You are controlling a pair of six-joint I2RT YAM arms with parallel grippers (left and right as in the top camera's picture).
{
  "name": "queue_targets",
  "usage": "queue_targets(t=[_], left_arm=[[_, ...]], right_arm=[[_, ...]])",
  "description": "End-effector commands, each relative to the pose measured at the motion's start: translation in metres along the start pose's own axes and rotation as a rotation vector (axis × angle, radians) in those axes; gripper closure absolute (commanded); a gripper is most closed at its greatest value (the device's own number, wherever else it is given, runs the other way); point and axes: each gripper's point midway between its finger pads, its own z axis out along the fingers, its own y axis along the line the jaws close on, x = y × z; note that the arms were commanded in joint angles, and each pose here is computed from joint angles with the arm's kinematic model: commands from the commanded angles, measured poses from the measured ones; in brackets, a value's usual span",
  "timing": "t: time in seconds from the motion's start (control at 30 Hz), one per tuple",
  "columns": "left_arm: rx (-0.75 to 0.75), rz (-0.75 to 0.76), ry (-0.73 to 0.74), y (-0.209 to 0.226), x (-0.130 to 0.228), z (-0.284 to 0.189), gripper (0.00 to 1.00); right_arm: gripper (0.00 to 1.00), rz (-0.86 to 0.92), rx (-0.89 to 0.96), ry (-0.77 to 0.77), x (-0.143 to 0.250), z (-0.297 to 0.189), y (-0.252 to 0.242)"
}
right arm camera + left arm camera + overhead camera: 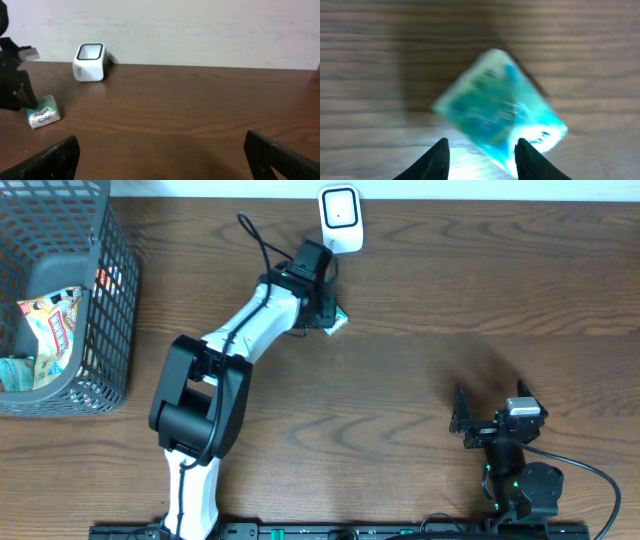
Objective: Scan the item barcode
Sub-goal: 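Regrasp the tissue pack and hold it under the scanner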
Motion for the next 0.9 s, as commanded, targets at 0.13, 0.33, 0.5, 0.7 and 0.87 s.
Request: queue_targets(t=[0.13, 0.33, 0.5, 0.7, 0.87], left_arm=[[-0.04, -0.137, 0.003, 0.013, 0.001, 0.001, 0.53], [-0.024, -0.124, -0.022, 0.007, -0.004, 0.009, 0.5], [0.018, -0.124, -0.005, 0.001, -0.002, 0.021, 0.5], [0.044, -0.048, -0.047, -0.004, -0.012, 0.022, 0.5], [0.079, 0.073, -0.07, -0.012, -0.018, 0.022, 0.5]], right_arm=[[0.01, 0.0, -0.005, 0.0, 0.0, 0.0, 0.001], [0.01, 0.0, -0.005, 0.0, 0.001, 0.0, 0.001], [0.01, 0.0, -0.005, 0.0, 0.0, 0.0, 0.001], [0.01, 0.0, -0.005, 0.0, 0.0, 0.0, 0.001], [0.01, 0.0, -0.005, 0.0, 0.0, 0.0, 0.001]])
